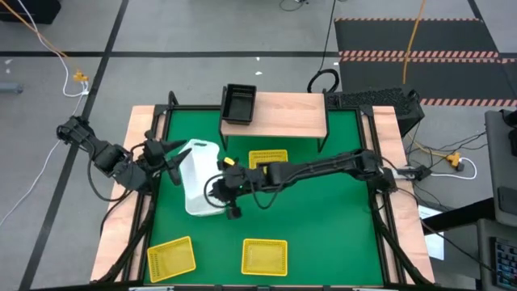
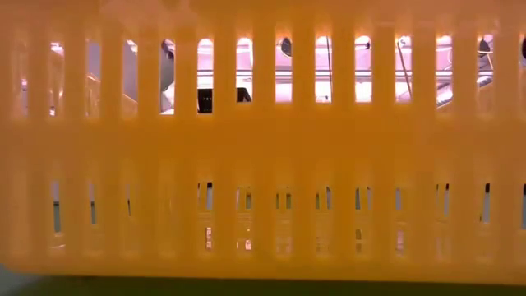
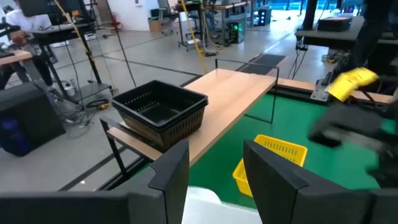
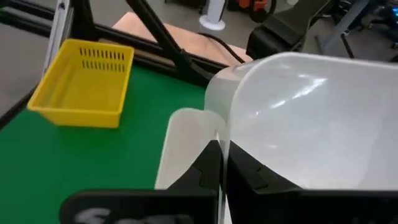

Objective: Stack baskets on shelf by color
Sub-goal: Stack the top white bin on top of the bottom white bin

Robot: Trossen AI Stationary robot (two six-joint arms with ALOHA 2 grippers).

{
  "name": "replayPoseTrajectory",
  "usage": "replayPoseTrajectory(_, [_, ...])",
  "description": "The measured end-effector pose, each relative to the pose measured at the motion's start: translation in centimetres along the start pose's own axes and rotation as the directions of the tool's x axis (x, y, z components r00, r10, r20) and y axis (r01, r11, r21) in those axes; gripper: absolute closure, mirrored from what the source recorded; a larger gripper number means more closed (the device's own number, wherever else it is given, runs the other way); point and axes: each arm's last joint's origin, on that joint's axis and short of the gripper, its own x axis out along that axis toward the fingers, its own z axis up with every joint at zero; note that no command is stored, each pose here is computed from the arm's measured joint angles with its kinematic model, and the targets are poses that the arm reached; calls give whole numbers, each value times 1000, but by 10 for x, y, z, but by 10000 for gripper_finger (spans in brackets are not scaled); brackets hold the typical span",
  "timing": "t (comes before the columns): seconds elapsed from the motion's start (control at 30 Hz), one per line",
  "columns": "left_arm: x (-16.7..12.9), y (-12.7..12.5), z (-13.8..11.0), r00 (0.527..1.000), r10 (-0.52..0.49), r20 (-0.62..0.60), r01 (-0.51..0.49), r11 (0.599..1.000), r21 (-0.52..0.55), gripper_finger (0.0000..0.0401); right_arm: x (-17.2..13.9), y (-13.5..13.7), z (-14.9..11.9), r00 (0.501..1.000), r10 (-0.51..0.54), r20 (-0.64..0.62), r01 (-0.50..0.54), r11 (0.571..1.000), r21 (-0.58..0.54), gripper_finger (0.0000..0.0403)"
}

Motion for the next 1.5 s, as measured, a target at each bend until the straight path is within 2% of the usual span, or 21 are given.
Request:
replayPoseTrajectory(0.13, [0,1,-2,1000,8,-6,-8,1000,-1,249,10,3,-8,1000,1,-18,0,999,49,403])
replayPoseTrajectory(0.3, [0,1,-2,1000,6,-10,-6,1000,-3,249,14,6,-12,996,-65,-56,68,995,66,403])
replayPoseTrajectory(0.6, [0,1,-3,1000,7,-15,-7,1000,-7,249,11,31,-4,999,-12,-30,15,995,94,401])
replayPoseTrajectory(0.9, [0,1,-3,1000,4,-17,-5,1000,-14,249,18,36,-14,1000,-15,-13,17,983,185,388])
replayPoseTrajectory(1.07, [0,1,-4,999,-16,-28,16,1000,-15,249,19,32,-16,1000,-23,-8,24,969,244,358])
replayPoseTrajectory(1.2, [0,2,-6,999,-20,-43,19,1000,-15,249,19,31,-12,999,-29,27,22,971,237,313])
replayPoseTrajectory(1.4, [-1,4,-13,992,-52,-116,47,998,-42,249,11,36,-3,997,-46,64,38,991,126,244])
replayPoseTrajectory(1.5, [0,2,-18,980,-89,-178,80,995,-57,249,-10,41,9,985,-164,49,162,986,42,227])
